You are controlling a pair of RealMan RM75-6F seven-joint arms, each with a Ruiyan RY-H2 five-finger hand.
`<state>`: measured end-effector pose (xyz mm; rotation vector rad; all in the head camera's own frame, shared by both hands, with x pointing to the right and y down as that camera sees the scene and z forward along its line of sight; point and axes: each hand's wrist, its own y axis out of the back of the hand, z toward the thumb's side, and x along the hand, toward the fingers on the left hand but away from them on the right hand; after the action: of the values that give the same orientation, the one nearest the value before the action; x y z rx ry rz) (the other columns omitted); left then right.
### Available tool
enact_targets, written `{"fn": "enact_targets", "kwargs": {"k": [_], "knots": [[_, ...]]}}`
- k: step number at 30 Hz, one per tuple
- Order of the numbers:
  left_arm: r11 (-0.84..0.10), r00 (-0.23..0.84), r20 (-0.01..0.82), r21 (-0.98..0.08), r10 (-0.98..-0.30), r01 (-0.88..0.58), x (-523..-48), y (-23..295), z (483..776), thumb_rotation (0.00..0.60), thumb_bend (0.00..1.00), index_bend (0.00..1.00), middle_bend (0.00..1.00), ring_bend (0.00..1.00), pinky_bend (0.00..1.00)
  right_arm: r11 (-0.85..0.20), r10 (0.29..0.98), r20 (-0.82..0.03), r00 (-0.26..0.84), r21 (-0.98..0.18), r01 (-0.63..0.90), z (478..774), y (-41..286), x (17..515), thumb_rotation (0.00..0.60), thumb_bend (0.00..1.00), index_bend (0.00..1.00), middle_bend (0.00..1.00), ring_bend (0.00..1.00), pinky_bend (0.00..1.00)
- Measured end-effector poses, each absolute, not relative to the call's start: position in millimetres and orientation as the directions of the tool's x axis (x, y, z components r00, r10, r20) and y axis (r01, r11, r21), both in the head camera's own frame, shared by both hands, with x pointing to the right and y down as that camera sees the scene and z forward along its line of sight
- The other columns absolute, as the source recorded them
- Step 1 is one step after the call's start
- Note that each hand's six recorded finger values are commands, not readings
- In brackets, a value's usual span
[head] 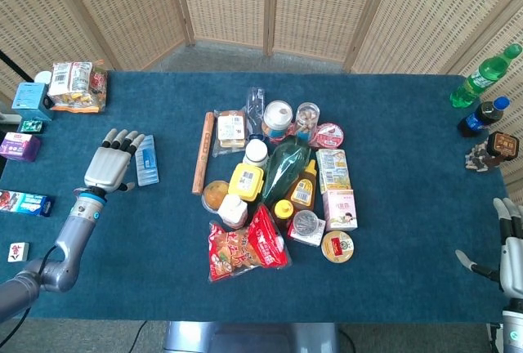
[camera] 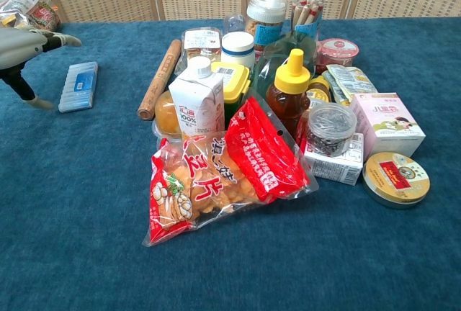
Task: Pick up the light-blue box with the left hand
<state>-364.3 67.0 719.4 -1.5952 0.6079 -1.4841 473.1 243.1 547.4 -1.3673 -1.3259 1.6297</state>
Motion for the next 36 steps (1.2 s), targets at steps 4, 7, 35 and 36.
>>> {"fn": "enact_targets", "kwargs": {"k": [4,7,35,36], "knots": [[-0.522,0.178,0.556,-0.828,-0.812,0.206,-359,64,725,0.600,0.18,0.01,0.00,0.00,0.00,-0.296,0.904,-0.324,-0.280,-0.945,0.137,546,246,477,0.515,0.00,0.00,0.00,0.00,0.00],[-0.524,0.184,0.559,-0.826,-0.809,0.206,-353,62,730,0.600,0.18,0.01,0.00,0.00,0.00,-0.293,0.902,-0.321,-0.288,-0.946,0.139,545,249,479,0.517,0.00,0.00,0.00,0.00,0.00],[-0.640,0.238,0.630,-0.767,-0.739,0.045,-309,42,732,0.600,0.18,0.18,0.05,0.00,0.00,-0.284,0.889,-0.319,-0.328,-0.947,0.151,541,262,490,0.516,0.00,0.00,0.00,0.00,0.00],[-0.654,0.234,0.644,-0.755,-0.729,0.040,-312,42,730,0.600,0.18,0.18,0.06,0.00,0.00,-0.285,0.889,-0.320,-0.327,-0.947,0.151,542,262,489,0.517,0.00,0.00,0.00,0.00,0.00]]}}
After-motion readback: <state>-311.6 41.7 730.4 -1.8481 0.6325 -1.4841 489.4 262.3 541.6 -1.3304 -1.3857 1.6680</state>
